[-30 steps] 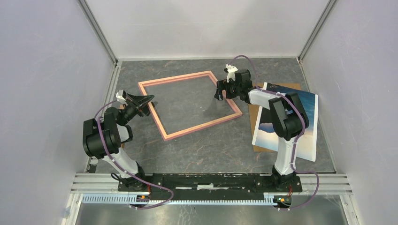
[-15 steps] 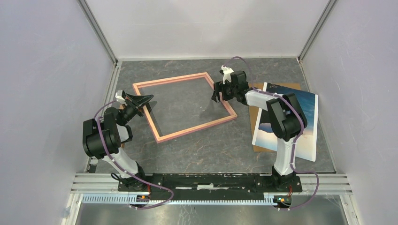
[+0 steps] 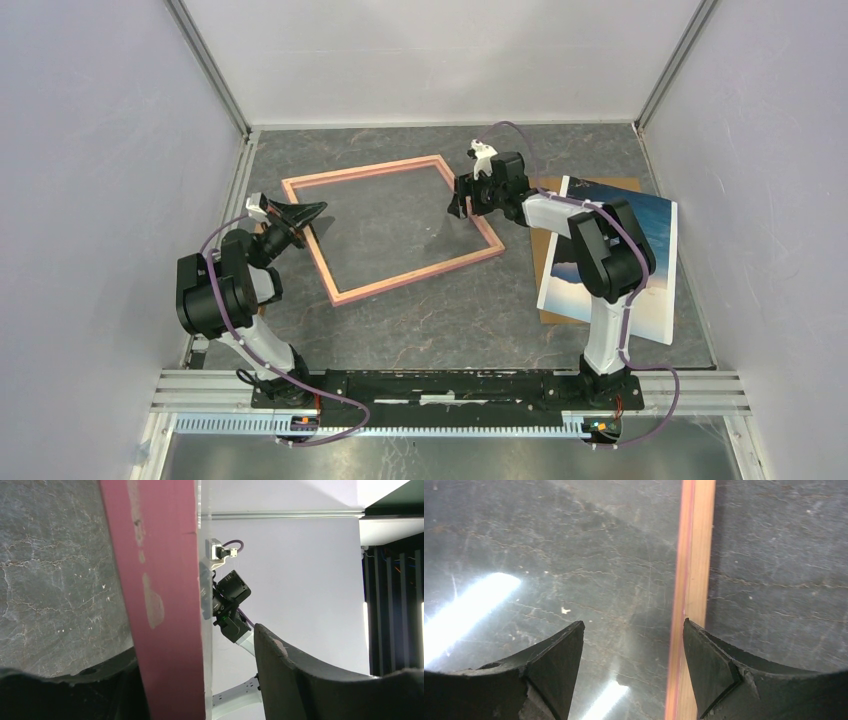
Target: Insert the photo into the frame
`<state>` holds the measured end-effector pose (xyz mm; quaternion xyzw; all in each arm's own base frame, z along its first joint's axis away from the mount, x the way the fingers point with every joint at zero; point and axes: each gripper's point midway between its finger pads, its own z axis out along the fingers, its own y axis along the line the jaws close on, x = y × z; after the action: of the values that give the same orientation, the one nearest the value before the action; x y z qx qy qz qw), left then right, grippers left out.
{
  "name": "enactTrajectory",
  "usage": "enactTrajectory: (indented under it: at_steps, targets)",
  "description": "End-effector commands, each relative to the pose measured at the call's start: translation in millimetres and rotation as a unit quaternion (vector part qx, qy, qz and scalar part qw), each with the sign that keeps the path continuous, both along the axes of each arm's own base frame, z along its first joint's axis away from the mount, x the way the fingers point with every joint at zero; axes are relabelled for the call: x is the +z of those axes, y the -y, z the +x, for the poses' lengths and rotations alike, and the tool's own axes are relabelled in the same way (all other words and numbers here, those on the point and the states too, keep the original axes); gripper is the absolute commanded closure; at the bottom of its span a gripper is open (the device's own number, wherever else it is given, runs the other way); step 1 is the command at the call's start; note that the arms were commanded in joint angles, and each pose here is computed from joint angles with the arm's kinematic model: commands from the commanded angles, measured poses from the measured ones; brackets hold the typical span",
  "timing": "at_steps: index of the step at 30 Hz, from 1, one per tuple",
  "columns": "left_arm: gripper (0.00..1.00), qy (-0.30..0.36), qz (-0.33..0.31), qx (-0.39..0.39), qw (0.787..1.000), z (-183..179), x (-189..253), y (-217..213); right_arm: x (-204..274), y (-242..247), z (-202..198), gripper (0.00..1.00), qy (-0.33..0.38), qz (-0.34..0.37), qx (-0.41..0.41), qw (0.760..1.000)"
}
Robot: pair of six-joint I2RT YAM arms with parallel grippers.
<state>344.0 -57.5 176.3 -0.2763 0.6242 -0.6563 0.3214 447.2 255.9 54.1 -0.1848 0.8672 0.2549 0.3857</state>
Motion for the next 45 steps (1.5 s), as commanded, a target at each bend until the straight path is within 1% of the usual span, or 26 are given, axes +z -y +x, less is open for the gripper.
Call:
enactTrajectory:
  at_steps: [1,13,15,18,20,23,26,32,35,37,39,42,45]
  targets:
    - [0.32,0.044,0.006,0.001,0.999,-5,19,1,36,-28,-9,0.22,0.026,0.054,0.037,0.998]
    - [0.23,0.019,0.023,0.005,1.0,0,8,0,32,-32,-10,0.22,0.02,0.061,0.04,0.997]
    - [0.21,0.006,0.036,0.005,0.999,-1,1,0,32,-28,-8,0.21,0.024,0.046,0.036,0.998]
    - [0.16,-0.036,0.064,0.007,0.997,-1,-18,-1,32,-19,-3,0.19,0.031,0.022,0.023,0.999]
    - [0.13,-0.066,0.102,0.006,0.993,-1,-32,-3,31,-15,-1,0.18,0.031,0.008,0.017,0.999]
    - [0.09,-0.091,0.148,0.006,0.985,-4,-40,-7,25,-6,3,0.17,0.028,-0.01,0.005,1.0]
    - [0.08,-0.098,0.152,0.004,0.984,-5,-41,-8,26,-3,5,0.16,0.029,-0.014,0.002,0.999]
    - [0.05,-0.13,0.163,0.005,0.978,-6,-57,-10,43,3,4,0.14,0.047,-0.014,0.0,0.999]
    - [0.05,-0.155,0.193,0.009,0.969,-8,-65,-16,46,6,3,0.13,0.049,-0.013,-0.003,0.999]
    - [0.05,-0.176,0.232,0.015,0.957,-13,-70,-22,46,8,3,0.13,0.05,-0.014,-0.006,0.999]
    - [0.04,-0.184,0.248,0.023,0.951,-14,-68,-27,46,10,4,0.13,0.049,-0.015,-0.007,0.999]
    - [0.07,-0.177,0.238,0.013,0.955,-12,-60,-24,39,15,7,0.11,0.044,-0.019,-0.017,0.999]
    - [0.13,-0.157,0.24,0.009,0.958,-11,-49,-22,28,22,8,0.11,0.026,-0.007,-0.025,0.999]
